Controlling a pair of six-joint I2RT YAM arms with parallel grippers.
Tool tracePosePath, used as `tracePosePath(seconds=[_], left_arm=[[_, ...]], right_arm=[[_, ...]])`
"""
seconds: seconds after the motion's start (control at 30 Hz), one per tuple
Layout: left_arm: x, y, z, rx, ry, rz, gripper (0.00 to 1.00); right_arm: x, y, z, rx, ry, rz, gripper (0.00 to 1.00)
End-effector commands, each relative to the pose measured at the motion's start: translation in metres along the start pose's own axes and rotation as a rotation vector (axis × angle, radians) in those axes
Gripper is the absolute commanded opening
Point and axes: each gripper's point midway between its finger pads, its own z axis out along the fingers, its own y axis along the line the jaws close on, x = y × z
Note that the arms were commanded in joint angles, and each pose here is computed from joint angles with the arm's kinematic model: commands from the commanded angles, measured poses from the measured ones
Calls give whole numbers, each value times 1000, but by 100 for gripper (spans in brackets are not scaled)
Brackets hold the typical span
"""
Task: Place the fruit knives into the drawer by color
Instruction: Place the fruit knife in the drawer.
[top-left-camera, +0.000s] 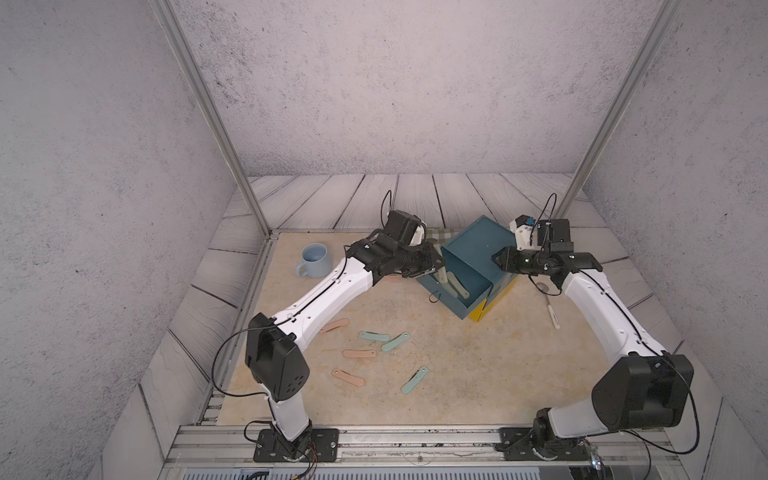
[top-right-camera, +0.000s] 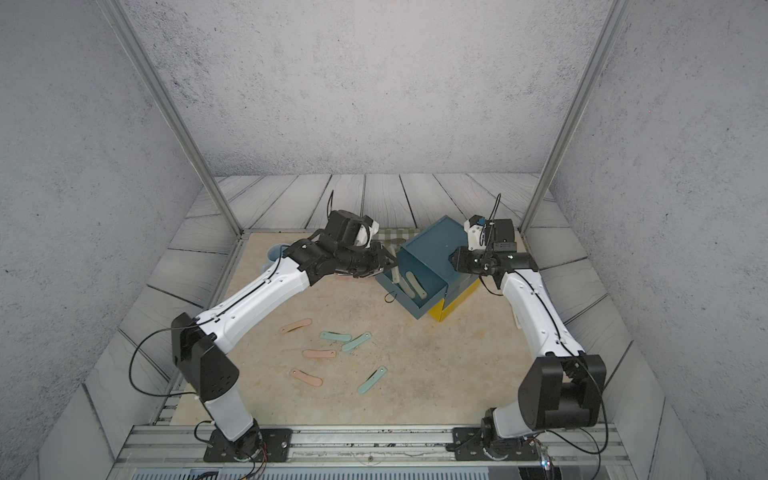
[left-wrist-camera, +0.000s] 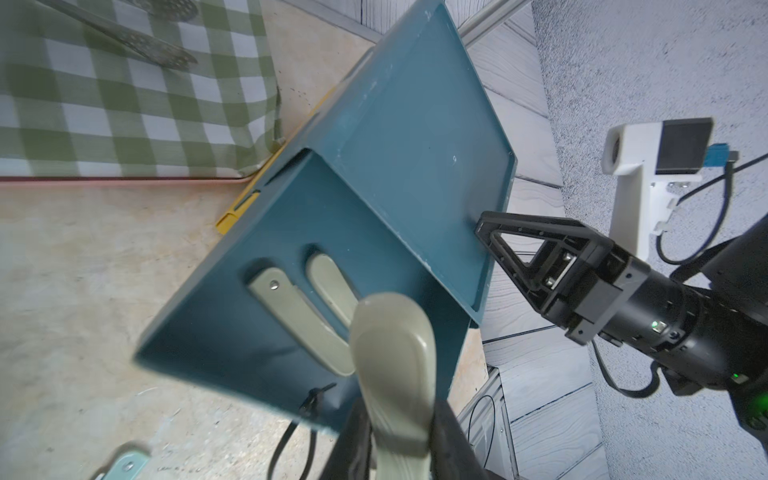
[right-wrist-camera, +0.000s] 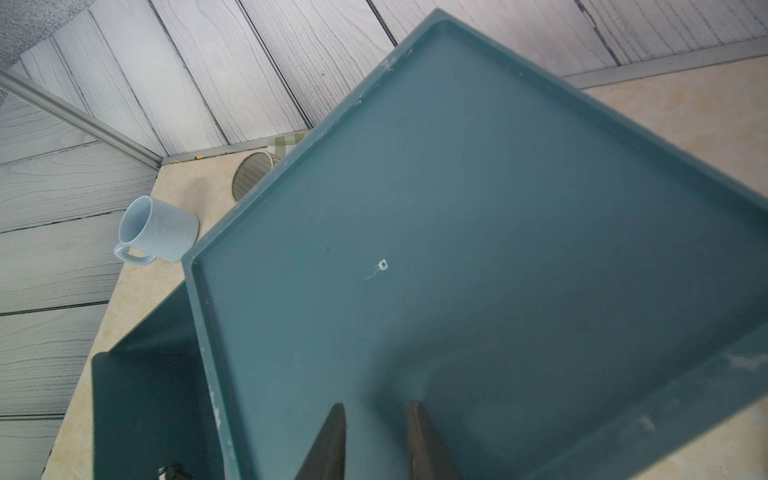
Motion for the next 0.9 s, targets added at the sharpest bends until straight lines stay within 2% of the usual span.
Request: tracePosePath(seconds=[0.0,0.47,0.87], left_arm=[[-3,-6,8,-44,-12,35,12],[13,8,49,-132,48,54,13],[20,16,61,-149,73,49,16]], right_arm=[[89,-32,19,108,323,124,28],[90,-31,19,100,319,127,28],[91,-31,20,99,322,130,28]])
